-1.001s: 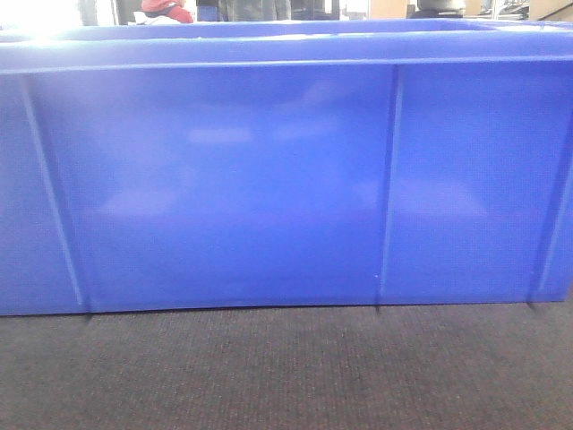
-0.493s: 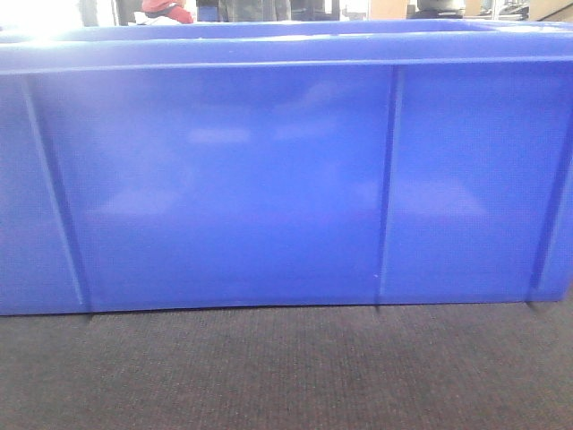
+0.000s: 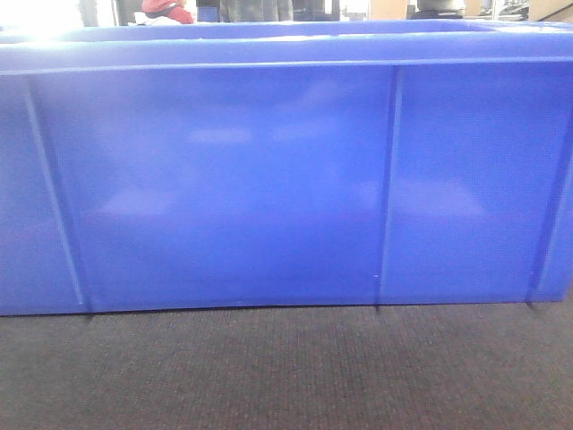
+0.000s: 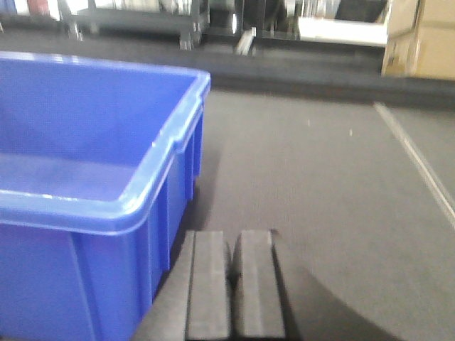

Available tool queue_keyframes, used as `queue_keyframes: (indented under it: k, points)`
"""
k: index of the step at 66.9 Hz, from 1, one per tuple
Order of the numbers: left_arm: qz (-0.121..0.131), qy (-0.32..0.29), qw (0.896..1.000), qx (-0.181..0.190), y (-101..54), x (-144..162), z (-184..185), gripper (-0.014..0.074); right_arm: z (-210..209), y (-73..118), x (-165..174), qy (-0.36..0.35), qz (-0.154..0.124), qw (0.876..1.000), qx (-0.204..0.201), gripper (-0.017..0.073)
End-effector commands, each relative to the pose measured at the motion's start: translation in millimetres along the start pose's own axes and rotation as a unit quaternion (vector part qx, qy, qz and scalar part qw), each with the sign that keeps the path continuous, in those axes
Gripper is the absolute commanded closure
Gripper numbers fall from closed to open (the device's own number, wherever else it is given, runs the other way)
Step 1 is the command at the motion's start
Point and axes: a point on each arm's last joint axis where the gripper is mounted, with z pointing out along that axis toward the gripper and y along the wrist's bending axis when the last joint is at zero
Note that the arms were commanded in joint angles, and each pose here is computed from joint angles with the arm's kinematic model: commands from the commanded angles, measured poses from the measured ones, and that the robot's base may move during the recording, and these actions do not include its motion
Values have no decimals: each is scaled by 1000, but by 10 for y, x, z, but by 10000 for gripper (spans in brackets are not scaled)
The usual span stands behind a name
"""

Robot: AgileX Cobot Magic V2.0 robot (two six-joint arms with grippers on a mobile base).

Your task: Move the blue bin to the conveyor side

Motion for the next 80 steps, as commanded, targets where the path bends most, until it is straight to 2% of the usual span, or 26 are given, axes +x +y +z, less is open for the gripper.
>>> queue_keyframes:
  k: [1, 59, 68, 80]
  points:
    - [-4, -22, 1000, 5, -6, -16, -37, 610, -12, -1, 14, -25, -10, 1000, 1, 629]
    - [-5, -20, 1000, 6, -9, -1, -31, 610, -6, 5, -6, -41, -10, 999, -2, 629]
    - [-6, -19, 1000, 6, -29, 151, 31, 610, -6, 5, -6, -41, -10, 999, -2, 629]
    - [-14, -63, 998, -9, -71, 516, 153, 610, -6, 5, -6, -41, -10, 999, -2, 629]
